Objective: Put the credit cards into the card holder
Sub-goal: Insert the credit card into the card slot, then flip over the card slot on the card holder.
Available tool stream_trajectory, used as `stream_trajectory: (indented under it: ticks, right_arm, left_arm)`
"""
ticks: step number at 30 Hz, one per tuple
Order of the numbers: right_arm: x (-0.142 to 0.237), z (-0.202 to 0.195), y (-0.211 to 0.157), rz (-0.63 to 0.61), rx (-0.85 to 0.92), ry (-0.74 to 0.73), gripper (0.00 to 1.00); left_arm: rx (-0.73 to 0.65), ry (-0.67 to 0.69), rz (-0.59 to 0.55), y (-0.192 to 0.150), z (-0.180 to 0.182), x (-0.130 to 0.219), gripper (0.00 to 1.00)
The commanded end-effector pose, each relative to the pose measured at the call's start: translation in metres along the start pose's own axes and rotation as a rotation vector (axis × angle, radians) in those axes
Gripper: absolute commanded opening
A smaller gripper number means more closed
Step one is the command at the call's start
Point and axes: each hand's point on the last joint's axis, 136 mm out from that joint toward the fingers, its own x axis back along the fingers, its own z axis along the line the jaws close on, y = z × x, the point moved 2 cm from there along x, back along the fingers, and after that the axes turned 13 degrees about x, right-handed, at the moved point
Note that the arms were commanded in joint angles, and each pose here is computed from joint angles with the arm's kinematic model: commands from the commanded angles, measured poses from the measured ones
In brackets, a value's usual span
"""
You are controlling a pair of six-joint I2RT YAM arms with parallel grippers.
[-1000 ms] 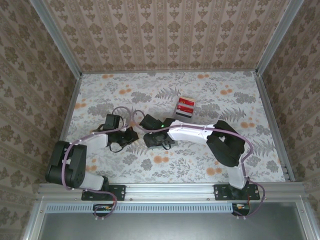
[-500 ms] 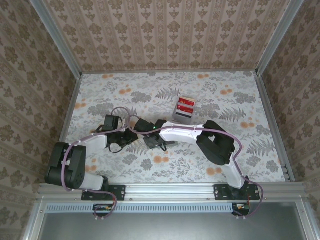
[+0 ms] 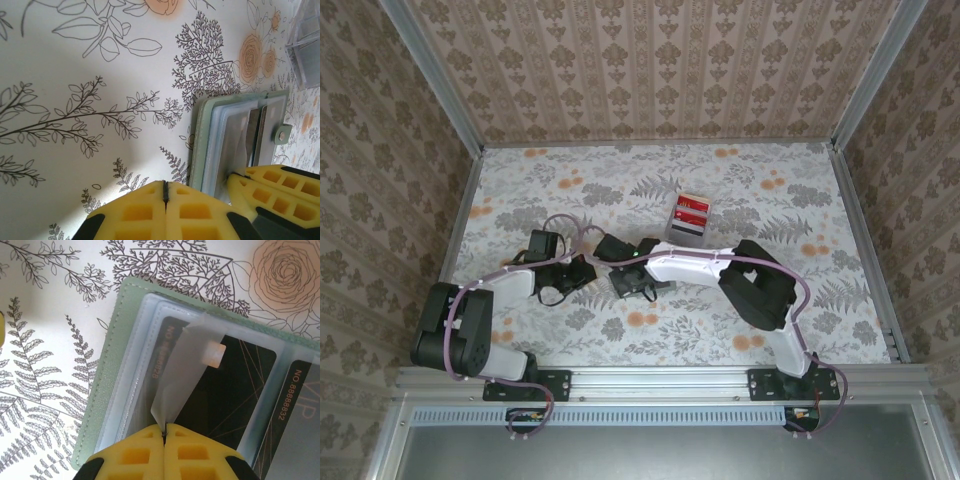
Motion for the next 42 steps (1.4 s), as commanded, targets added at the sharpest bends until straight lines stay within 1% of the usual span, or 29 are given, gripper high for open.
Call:
stream_trajectory:
  ticks: [1, 6, 12, 16, 17, 26, 34, 35, 37, 42]
  right_arm:
    - [0.008, -0.002, 0.001, -0.036, -0.075, 0.100, 0.00]
    - [0.011, -0.003, 0.005, -0.061, -0.108, 0.157, 0.00]
    - [0.021, -0.003, 0.010, -0.093, -0.122, 0.179, 0.00]
    - [0.032, -0.005, 0.013, -0.117, -0.131, 0.189, 0.00]
    - [0.034, -0.005, 0.014, -0.123, -0.132, 0.192, 0.00]
    - [0.031, -0.009, 0.012, -0.118, -0.151, 0.202, 0.00]
    - [0.030, -0.011, 0.011, -0.122, -0.166, 0.217, 0.00]
    - [0.029, -0.010, 0.011, -0.119, -0.166, 0.219, 0.00]
    - [0.028, -0.010, 0.011, -0.119, -0.170, 0.225, 0.00]
    - [0.028, -0.012, 0.010, -0.120, -0.178, 0.229, 0.00]
  left_arm:
    - [-0.018, -0.017, 0.010, 0.001, -0.002, 0.000, 0.04]
    - [-0.019, -0.036, 0.017, 0.002, -0.008, -0.001, 0.05]
    - [-0.045, -0.065, 0.051, -0.004, -0.025, -0.009, 0.14]
    - [-0.043, -0.098, 0.044, -0.003, -0.037, -0.013, 0.19]
    - [-0.042, -0.126, 0.066, -0.006, -0.043, -0.014, 0.20]
    - [-0.004, -0.230, 0.081, -0.002, -0.065, -0.031, 0.26]
    - [0.022, -0.265, 0.103, -0.001, -0.070, -0.045, 0.28]
    - [0.023, -0.269, 0.103, -0.001, -0.071, -0.045, 0.29]
    - [0.030, -0.274, 0.097, -0.001, -0.071, -0.044, 0.32]
    - [0.045, -0.269, 0.041, 0.005, -0.064, -0.032, 0.33]
